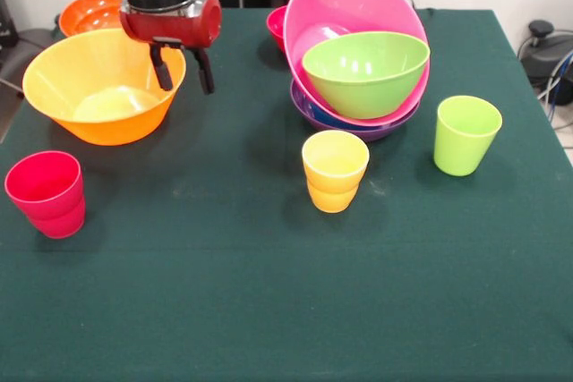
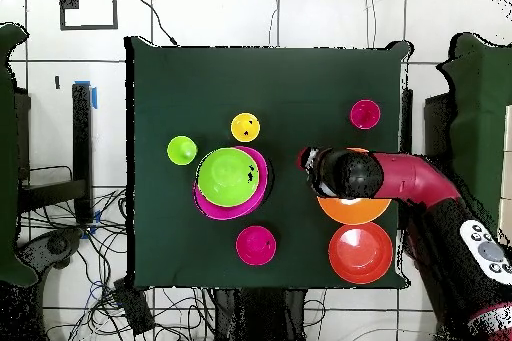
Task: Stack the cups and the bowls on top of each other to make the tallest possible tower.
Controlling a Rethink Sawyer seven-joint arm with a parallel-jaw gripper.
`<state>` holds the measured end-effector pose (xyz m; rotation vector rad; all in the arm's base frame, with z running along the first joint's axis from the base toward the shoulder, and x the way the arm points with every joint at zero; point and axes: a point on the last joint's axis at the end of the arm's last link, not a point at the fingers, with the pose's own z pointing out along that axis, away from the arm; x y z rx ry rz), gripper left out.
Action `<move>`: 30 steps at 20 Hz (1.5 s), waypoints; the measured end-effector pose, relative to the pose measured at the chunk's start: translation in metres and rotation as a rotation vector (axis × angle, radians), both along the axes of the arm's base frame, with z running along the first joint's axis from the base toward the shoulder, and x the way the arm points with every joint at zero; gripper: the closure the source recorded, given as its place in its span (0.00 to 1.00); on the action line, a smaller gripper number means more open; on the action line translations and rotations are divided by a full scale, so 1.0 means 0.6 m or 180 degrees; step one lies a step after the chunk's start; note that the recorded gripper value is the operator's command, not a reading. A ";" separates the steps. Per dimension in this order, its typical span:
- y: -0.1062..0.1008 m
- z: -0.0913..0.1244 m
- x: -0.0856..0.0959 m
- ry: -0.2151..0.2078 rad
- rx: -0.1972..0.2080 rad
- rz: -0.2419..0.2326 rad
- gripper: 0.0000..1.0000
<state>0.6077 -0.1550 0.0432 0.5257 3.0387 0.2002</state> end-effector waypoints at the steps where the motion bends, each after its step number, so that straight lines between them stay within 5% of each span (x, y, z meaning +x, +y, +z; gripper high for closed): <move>1: -0.003 0.006 0.002 -0.0017 -0.0020 -0.0001 0.00; 12: -0.022 0.032 0.009 -0.0082 -0.0106 -0.0027 0.00; 30: -0.037 -0.043 -0.052 0.0231 -0.0024 -0.0152 0.00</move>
